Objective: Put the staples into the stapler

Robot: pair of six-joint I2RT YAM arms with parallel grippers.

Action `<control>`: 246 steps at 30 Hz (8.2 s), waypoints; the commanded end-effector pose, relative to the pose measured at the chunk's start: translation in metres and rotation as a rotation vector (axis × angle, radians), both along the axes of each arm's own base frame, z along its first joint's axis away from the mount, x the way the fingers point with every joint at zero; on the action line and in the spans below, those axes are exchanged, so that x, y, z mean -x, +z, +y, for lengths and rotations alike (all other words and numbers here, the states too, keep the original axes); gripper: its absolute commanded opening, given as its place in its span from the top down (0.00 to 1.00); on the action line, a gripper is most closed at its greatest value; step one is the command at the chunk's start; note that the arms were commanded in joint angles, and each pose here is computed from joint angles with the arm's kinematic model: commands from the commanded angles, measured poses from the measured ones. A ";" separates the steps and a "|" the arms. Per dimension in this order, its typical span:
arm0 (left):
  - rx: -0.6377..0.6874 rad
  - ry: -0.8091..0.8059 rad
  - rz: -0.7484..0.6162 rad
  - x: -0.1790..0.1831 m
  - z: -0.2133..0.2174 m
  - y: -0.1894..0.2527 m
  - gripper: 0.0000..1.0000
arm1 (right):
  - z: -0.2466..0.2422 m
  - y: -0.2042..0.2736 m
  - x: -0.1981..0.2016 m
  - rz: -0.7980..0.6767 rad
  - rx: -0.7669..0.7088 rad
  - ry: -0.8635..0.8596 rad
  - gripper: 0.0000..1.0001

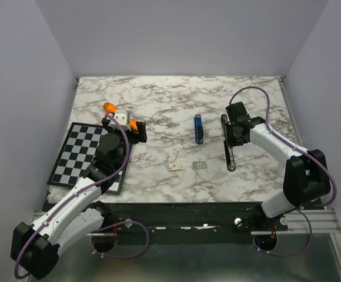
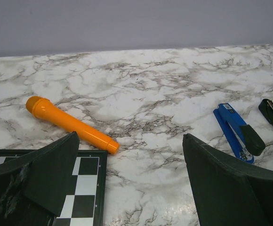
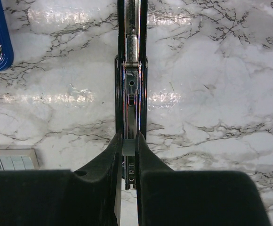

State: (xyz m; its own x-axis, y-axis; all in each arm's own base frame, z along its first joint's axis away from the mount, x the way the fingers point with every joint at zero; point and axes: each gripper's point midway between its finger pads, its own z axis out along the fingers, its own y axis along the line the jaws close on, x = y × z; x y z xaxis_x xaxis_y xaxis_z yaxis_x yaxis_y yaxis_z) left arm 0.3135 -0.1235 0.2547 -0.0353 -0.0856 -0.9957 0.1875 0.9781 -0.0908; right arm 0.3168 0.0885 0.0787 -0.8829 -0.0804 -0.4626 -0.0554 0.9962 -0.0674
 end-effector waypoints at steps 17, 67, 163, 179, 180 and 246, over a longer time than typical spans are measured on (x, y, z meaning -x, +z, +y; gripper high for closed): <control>0.009 -0.005 -0.021 0.000 -0.001 0.004 0.01 | -0.007 -0.020 0.006 0.017 -0.001 -0.023 0.82; 0.011 -0.008 -0.025 0.001 -0.002 0.006 0.01 | -0.004 -0.028 0.013 0.072 -0.022 -0.011 0.54; 0.021 -0.071 -0.012 0.005 -0.016 0.002 0.01 | 0.115 -0.004 0.056 0.273 -0.571 0.067 0.43; -0.052 -0.451 0.054 0.022 -0.084 -0.022 0.01 | -0.013 0.055 -0.040 -0.106 -0.593 -0.258 0.28; -0.062 -0.482 0.066 0.024 -0.090 -0.026 0.01 | -0.023 0.053 -0.043 -0.120 -0.606 -0.293 0.21; -0.425 -0.948 0.575 0.059 -0.314 -0.218 0.99 | -0.084 0.000 -0.076 0.065 -0.425 -0.683 0.95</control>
